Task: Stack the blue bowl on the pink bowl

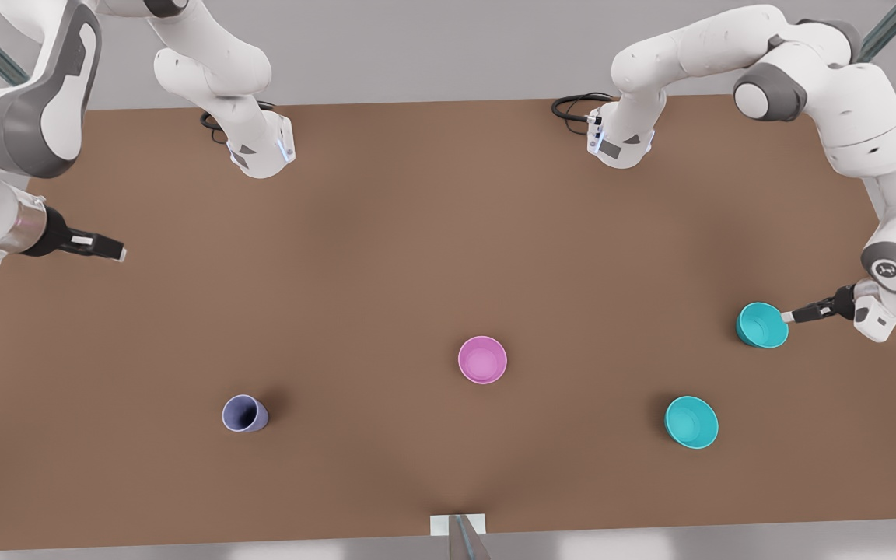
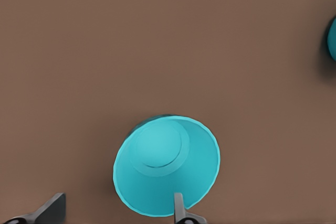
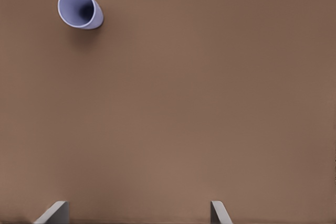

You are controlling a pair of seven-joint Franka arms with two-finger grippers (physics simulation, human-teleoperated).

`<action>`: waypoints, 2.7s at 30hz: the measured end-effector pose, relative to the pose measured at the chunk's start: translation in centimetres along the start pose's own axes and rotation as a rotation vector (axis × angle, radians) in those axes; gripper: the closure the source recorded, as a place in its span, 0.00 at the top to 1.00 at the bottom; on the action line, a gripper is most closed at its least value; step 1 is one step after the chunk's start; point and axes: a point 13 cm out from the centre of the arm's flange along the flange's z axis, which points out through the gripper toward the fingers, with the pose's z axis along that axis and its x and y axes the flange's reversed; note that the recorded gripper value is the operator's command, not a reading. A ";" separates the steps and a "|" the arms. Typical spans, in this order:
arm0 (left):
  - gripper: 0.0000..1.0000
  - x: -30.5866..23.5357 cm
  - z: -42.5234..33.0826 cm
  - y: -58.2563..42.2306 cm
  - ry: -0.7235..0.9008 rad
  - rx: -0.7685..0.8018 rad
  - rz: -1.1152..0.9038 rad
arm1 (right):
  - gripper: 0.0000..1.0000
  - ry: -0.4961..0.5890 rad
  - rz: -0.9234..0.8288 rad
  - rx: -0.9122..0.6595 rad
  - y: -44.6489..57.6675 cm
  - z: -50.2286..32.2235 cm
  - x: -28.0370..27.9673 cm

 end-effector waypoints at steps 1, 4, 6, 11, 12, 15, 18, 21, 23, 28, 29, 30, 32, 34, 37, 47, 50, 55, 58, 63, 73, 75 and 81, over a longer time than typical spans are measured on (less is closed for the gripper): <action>1.00 -0.1 1.0 0.4 0.003 0.000 0.017 | 1.00 0.003 -0.017 0.002 0.0 0.1 0.0; 1.00 -0.4 2.6 1.3 0.001 -0.004 0.068 | 1.00 0.011 -0.062 0.008 0.0 0.3 0.1; 1.00 -0.2 3.6 1.7 0.002 -0.007 0.097 | 1.00 0.016 -0.086 0.010 -0.2 0.4 0.1; 0.78 -0.3 5.1 2.5 -0.004 -0.019 0.164 | 1.00 0.026 -0.132 0.023 -0.7 0.6 0.2; 0.72 -0.4 5.2 2.5 -0.007 -0.021 0.176 | 1.00 0.029 -0.140 0.024 -0.8 0.7 0.2; 0.57 -0.5 5.5 2.7 -0.010 -0.026 0.210 | 1.00 0.035 -0.163 0.027 -0.9 0.8 0.2; 0.54 -0.6 6.0 2.6 -0.006 -0.026 0.241 | 1.00 0.042 -0.184 0.029 -0.9 1.1 0.2; 0.30 -0.7 6.1 2.3 -0.004 -0.027 0.271 | 1.00 0.046 -0.202 0.029 -0.9 1.2 0.2; 0.21 -0.7 5.9 2.3 -0.007 -0.030 0.286 | 1.00 0.050 -0.211 0.029 -0.9 1.3 0.1; 0.21 -1.3 3.6 0.6 -0.036 -0.026 0.317 | 1.00 0.054 -0.230 0.029 -1.0 1.5 0.0; 0.21 -1.6 2.7 -0.9 -0.041 -0.026 0.334 | 1.00 0.055 -0.233 0.029 -1.0 1.6 0.0; 0.21 -1.9 1.5 -3.1 -0.048 -0.028 0.357 | 1.00 0.056 -0.237 0.029 -1.0 1.6 0.0; 0.21 -1.9 -1.2 -8.0 -0.055 -0.027 0.400 | 1.00 0.060 -0.242 0.029 -1.1 1.8 -0.2; 0.21 -1.0 -3.8 -14.5 -0.049 -0.019 0.446 | 1.00 0.063 -0.246 0.028 -1.2 2.0 -0.2; 0.21 2.5 -3.8 -29.5 0.038 -0.035 0.567 | 1.00 0.064 -0.252 0.028 -1.3 2.0 -0.2; 0.21 14.7 13.2 -65.4 0.225 -0.036 0.651 | 1.00 0.073 -0.270 0.026 -1.3 2.4 -0.2; 0.21 13.6 16.6 -68.5 0.151 -0.030 0.544 | 1.00 0.075 -0.273 0.026 -1.3 2.5 -0.3; 0.21 9.9 16.0 -67.2 0.053 -0.049 0.339 | 1.00 0.077 -0.276 0.026 -1.4 2.7 -0.3; 0.21 9.5 15.9 -66.2 0.041 -0.060 0.241 | 1.00 0.077 -0.279 0.025 -1.4 2.7 -0.3; 0.21 10.0 17.0 -66.5 0.042 -0.062 0.128 | 1.00 0.077 -0.282 0.025 -1.4 2.7 -0.3; 0.40 9.8 18.0 -66.6 0.033 -0.061 -0.028 | 1.00 0.082 -0.285 0.025 -1.5 2.9 -0.3; 1.00 9.9 18.1 -66.7 0.036 -0.053 -0.049 | 1.00 0.083 -0.286 0.025 -1.5 3.0 -0.4; 1.00 7.0 4.4 -62.6 -0.047 -0.066 -0.114 | 1.00 0.084 -0.287 0.025 -1.5 3.0 -0.4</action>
